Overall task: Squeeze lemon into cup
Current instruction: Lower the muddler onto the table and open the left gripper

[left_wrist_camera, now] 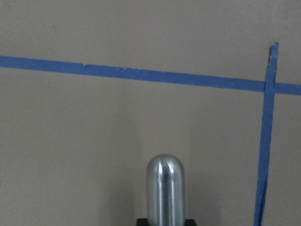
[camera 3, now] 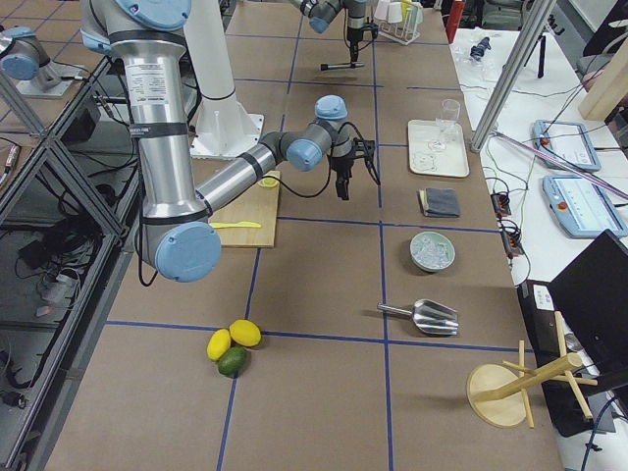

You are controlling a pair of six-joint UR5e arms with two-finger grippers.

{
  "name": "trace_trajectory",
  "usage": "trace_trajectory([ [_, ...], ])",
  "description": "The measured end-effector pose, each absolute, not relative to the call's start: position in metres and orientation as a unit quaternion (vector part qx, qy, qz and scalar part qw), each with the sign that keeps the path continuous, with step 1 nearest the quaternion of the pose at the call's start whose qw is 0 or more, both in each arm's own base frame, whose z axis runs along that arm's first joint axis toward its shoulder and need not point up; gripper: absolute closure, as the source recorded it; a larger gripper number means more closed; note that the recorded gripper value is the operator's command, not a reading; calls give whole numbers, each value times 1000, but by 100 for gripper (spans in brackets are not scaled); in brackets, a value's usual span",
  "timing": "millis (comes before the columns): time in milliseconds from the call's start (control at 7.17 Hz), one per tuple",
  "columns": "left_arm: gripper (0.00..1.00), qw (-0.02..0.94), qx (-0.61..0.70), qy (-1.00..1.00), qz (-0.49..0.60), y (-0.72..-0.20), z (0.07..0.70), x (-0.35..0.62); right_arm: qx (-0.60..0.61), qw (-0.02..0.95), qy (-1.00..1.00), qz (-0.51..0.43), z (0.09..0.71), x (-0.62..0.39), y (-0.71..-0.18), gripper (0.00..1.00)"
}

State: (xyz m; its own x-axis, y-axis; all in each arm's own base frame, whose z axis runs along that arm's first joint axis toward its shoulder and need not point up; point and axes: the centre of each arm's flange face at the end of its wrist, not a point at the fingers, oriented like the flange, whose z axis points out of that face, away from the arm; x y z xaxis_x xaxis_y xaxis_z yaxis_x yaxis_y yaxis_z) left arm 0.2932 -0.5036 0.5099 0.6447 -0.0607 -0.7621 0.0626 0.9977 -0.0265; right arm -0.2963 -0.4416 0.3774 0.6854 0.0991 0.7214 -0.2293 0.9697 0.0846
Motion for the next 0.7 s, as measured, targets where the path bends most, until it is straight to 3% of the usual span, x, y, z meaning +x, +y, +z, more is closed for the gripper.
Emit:
trace_trajectory([
  [697,100,912,10,409,26,-508,524,310,84,914,-385,91,378,-297,-441,0],
])
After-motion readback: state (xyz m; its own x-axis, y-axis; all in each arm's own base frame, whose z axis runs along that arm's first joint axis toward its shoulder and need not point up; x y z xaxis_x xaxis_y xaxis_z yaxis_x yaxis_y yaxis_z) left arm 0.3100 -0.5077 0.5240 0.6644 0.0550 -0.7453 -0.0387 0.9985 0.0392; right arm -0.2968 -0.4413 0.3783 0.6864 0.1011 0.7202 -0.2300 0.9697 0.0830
